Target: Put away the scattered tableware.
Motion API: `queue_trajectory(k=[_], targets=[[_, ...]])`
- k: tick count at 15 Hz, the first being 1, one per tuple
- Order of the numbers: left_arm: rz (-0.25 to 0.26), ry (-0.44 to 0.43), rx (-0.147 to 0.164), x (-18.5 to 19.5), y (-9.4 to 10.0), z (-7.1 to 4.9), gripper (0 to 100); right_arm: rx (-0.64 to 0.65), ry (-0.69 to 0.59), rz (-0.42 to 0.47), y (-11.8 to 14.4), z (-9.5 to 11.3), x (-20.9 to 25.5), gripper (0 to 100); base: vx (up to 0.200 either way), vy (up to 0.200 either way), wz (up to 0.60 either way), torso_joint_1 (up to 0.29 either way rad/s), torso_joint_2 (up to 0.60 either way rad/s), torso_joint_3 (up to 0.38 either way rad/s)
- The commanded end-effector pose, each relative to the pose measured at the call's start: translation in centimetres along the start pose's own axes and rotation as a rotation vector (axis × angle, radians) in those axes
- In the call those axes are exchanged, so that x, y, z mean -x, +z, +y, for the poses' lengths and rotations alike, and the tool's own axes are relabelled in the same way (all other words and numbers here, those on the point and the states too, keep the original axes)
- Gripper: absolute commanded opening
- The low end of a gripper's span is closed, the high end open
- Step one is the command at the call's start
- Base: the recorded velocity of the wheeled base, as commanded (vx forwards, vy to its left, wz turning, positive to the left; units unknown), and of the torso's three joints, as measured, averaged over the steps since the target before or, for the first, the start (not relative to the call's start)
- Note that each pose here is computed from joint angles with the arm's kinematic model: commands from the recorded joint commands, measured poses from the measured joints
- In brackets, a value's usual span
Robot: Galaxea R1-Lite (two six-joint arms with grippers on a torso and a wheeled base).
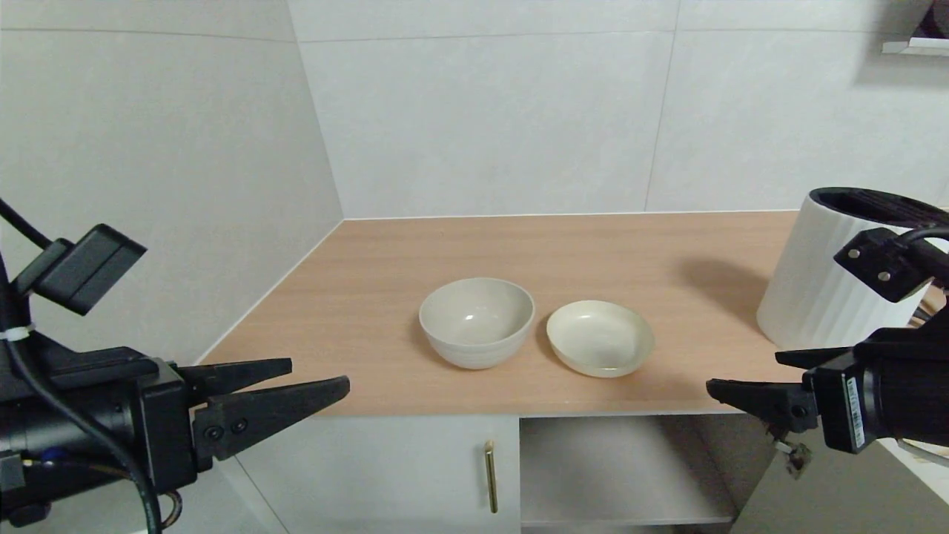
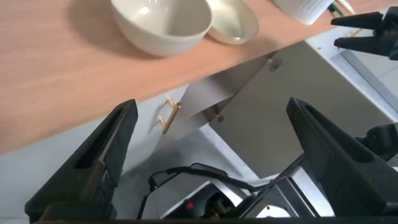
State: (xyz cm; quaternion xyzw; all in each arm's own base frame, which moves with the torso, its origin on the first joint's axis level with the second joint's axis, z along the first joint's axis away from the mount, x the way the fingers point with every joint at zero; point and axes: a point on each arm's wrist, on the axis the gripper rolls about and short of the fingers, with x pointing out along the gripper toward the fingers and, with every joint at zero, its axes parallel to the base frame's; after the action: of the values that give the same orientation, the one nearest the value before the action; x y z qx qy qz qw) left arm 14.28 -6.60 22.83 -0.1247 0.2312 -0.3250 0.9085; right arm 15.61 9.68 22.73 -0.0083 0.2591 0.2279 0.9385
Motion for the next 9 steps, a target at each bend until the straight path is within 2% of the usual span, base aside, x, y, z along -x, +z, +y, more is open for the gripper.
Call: queue_trajectory(k=[1,3,4,6,7,9], targets=[[0.013,0.006,0.007,-0.4,-0.1,0.2,100,0.000,-0.001,0.006,0.0,0.0,-0.2,100,0.000,0.000,0.00,0.217,-0.50,-0.276],[0.029,0.014,0.015,-0.9,-0.1,0.4,100,-0.007,-0.007,-0.031,0.6,-0.1,-0.8,100,0.000,0.000,0.00,0.134,-0.31,-0.168],[0.022,0.022,0.051,-1.4,0.6,0.4,100,-0.005,-0.003,-0.082,1.4,0.0,-2.2,100,0.000,0.000,0.00,0.061,-0.13,-0.066],[-0.009,0.018,0.100,-1.5,1.9,0.1,100,-0.004,0.004,-0.134,2.9,0.3,-4.0,100,0.000,0.000,0.00,0.018,-0.04,-0.023],[-0.013,0.015,0.113,-1.5,2.1,0.0,100,-0.010,-0.005,-0.131,3.2,0.3,-4.5,100,0.000,0.000,0.00,0.000,0.00,0.000],[-0.008,0.019,0.129,-2.5,4.3,-0.2,100,-0.062,-0.007,-0.146,4.5,0.4,-5.3,100,0.000,0.000,0.00,0.000,0.00,0.000]])
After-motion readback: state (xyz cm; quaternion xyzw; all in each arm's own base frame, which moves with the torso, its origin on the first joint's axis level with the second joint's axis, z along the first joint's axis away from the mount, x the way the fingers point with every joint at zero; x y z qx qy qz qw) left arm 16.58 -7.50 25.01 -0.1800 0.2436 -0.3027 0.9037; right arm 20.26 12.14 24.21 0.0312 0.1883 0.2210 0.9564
